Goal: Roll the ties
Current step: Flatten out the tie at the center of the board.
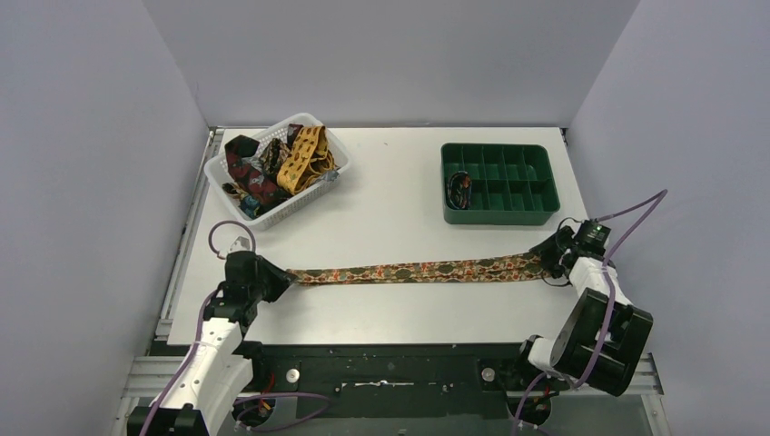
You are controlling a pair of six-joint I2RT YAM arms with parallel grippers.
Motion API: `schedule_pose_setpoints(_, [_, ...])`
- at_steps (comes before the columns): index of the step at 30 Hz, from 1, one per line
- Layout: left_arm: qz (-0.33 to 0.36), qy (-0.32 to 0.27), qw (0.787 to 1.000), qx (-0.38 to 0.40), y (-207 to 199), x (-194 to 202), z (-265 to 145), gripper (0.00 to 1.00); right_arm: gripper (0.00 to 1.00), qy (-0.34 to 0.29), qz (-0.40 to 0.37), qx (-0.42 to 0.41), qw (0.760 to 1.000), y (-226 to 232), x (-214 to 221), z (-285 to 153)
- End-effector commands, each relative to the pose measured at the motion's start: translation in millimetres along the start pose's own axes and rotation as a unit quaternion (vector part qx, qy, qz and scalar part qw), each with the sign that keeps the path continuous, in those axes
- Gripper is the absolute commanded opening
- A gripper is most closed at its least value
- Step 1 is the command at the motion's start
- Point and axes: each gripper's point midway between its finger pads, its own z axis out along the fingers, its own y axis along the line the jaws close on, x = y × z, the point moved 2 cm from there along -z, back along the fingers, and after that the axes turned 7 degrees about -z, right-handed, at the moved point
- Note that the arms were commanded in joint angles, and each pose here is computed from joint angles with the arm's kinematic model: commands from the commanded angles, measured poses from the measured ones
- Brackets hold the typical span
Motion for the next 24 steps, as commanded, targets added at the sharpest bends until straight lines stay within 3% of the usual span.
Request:
schedule_pose_setpoints(1, [0.006,-0.006,0.999,0.031,-10.3,-3.7,1.1,0.00,0.41,0.035,-0.004,-0.019,0.999,10.4,12.0,9.6])
schedule_pose_setpoints(5, [0.006,-0.008,1.000,0.029,-9.2,-4.6,2.2,0.00,0.44,0.056,-0.027,-0.023,0.998,22.2,17.7,18.7])
schedule_pose_setpoints(9, [0.008,-0.009,1.000,0.025,-8.6,-5.3,1.9,0.00,0.41,0.067,-0.030,0.010,0.997,16.8,21.1,27.4])
schedule_pose_setpoints(19, [0.014,-0.010,1.000,0.018,-9.6,-7.5,-0.2,0.00,0.03,0.019,-0.070,0.037,0.997,18.2,-16.6,21.2])
schedule_pose_setpoints(24, [0.011,-0.013,1.000,0.018,-9.4,-7.5,-2.4,0.00,0.00,-0.006,-0.068,0.043,0.997,20.1,-34.3,12.2])
